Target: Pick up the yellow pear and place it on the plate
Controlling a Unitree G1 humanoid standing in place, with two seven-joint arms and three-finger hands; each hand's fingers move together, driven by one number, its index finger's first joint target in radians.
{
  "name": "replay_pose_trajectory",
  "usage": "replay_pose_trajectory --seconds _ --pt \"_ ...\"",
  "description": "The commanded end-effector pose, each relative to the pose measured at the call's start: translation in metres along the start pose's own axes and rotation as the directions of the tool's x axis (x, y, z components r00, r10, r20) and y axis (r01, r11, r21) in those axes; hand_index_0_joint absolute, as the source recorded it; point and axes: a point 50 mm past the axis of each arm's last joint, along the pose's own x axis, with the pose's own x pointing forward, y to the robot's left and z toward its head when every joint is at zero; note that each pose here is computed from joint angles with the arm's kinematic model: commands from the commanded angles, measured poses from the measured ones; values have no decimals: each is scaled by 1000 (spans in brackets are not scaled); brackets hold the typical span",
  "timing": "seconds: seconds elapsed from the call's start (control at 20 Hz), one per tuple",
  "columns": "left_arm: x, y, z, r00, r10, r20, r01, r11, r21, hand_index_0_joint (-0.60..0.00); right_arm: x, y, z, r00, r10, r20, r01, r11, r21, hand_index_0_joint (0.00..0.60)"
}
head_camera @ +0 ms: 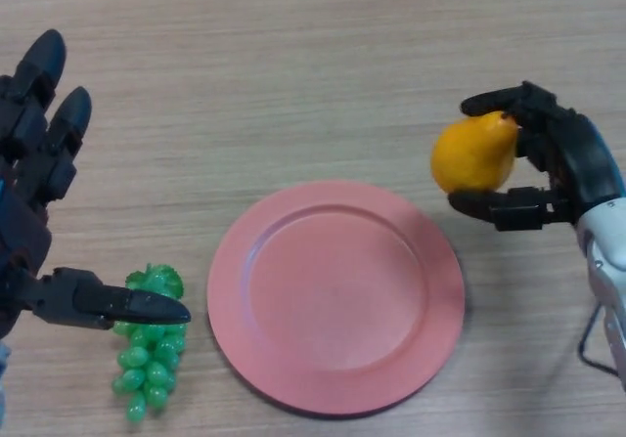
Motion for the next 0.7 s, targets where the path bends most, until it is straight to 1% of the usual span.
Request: replay_pose_trajectory --seconds 0.05,0.1,0.15,0.2,0.25,0.3,0.4,0.45,0.55,0.6,0.65,0.7 --pt "2 7 32 980 -6 200 -13 996 90 0 -4 -6 43 981 -40 188 23 996 91 600" --pt "2 7 31 980 1 199 -16 997 71 0 -9 2 44 982 -32 185 11 993 116 600" --pt "3 6 31 980 0 200 -14 997 70 0 -13 9 43 984 -15 178 -2 996 94 600" --pt "2 6 31 980 -6 198 -8 997 73 0 -18 18 42 985 11 171 -26 996 90 600" --pt "2 6 31 978 3 209 -15 998 56 0 -21 26 41 982 36 188 -47 998 50 600" --pt "2 5 30 975 9 224 -21 998 52 0 -26 36 37 981 76 181 -84 996 38 600" --pt "1 3 29 972 4 236 -19 998 62 0 -31 51 28 977 115 178 -106 992 -61 600" --pt "1 3 29 973 6 230 -18 999 51 0 -32 57 25 978 112 178 -100 992 -80 600" --pt "1 0 28 974 -7 225 -7 998 64 0 -30 69 15 980 114 166 -77 974 -215 600" --pt "2 -2 28 974 -13 227 -2 998 67 0 -30 74 8 977 144 159 -85 940 -329 600" --pt "2 -2 30 974 -12 228 -2 998 62 0 -29 76 6 972 160 170 -83 917 -389 600" --pt "3 -2 31 974 -12 228 -2 998 60 0 -30 77 4 970 170 175 -86 910 -405 600"
